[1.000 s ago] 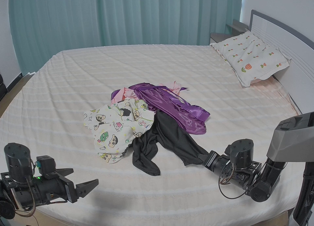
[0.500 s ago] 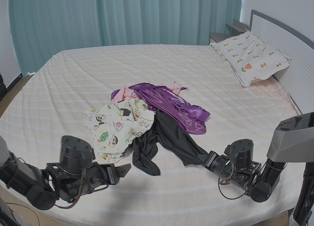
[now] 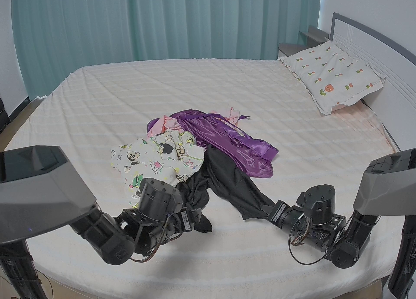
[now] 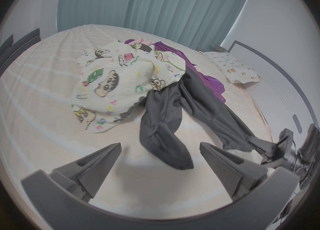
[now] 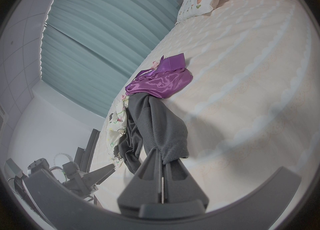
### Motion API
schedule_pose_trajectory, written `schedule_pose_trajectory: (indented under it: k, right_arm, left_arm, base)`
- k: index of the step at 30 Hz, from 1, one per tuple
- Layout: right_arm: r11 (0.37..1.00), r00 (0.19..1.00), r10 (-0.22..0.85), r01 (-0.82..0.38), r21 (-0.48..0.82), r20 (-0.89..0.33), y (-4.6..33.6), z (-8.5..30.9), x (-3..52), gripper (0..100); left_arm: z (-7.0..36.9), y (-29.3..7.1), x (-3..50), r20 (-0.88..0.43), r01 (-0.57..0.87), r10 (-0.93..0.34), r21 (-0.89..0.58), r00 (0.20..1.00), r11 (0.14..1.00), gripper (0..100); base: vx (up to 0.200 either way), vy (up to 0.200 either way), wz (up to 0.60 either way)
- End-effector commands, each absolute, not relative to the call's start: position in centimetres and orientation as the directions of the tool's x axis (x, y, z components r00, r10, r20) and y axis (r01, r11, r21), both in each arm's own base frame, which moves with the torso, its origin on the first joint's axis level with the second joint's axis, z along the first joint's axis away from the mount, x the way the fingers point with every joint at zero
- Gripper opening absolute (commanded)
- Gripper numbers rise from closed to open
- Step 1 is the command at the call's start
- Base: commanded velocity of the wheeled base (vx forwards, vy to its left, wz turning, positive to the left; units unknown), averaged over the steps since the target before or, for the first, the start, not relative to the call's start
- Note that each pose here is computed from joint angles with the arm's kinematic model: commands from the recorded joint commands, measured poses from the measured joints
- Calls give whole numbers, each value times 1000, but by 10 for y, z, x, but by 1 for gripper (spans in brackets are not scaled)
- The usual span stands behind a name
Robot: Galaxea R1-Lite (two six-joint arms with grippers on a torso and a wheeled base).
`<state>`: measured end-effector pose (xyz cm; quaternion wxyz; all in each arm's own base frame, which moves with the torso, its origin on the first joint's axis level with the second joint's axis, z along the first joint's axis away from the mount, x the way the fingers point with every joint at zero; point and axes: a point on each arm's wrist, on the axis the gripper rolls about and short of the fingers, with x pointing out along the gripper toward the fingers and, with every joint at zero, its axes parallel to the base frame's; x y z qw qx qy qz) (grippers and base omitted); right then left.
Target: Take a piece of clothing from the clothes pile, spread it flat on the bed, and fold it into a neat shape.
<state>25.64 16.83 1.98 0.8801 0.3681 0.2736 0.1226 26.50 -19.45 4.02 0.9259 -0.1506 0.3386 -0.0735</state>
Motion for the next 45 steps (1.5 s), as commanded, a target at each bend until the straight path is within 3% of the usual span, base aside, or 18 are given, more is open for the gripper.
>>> schedule_pose_trajectory:
  k: [1, 22, 23, 29, 34, 43, 45]
  right_arm:
    - [698, 818, 423, -19, 716, -390, 170, 20, 255, 0]
    - [700, 818, 421, -17, 714, -393, 170, 19, 255, 0]
    - [700, 818, 421, -18, 714, -392, 170, 20, 255, 0]
    - [698, 820, 422, -21, 716, -387, 170, 21, 255, 0]
    - [685, 831, 424, -34, 728, -360, 169, 25, 256, 0]
    - [590, 898, 431, -206, 781, -88, 163, 76, 254, 0]
    - [571, 909, 416, -267, 776, 6, 158, 102, 256, 0]
  left_arm:
    - [15, -212, 287, -621, 19, -221, -315, 752, 949, 100]
    - [-7, -225, 328, -578, -35, -162, -314, 800, 949, 100]
    - [-8, -225, 328, -580, -37, -160, -313, 799, 949, 0]
    - [-7, -225, 325, -577, -35, -162, -314, 801, 949, 0]
    - [29, -217, 316, -529, -70, -179, -416, 829, 907, 0]
    - [148, -182, 284, -273, 8, -223, -616, 936, 787, 0]
    - [173, -173, 277, -202, 43, -225, -647, 953, 762, 0]
  base:
    - [0, 0, 0]
    - [0, 0, 0]
    - [0, 0, 0]
    - [0, 0, 0]
    - [0, 0, 0]
    - [0, 0, 0]
    - [0, 0, 0]
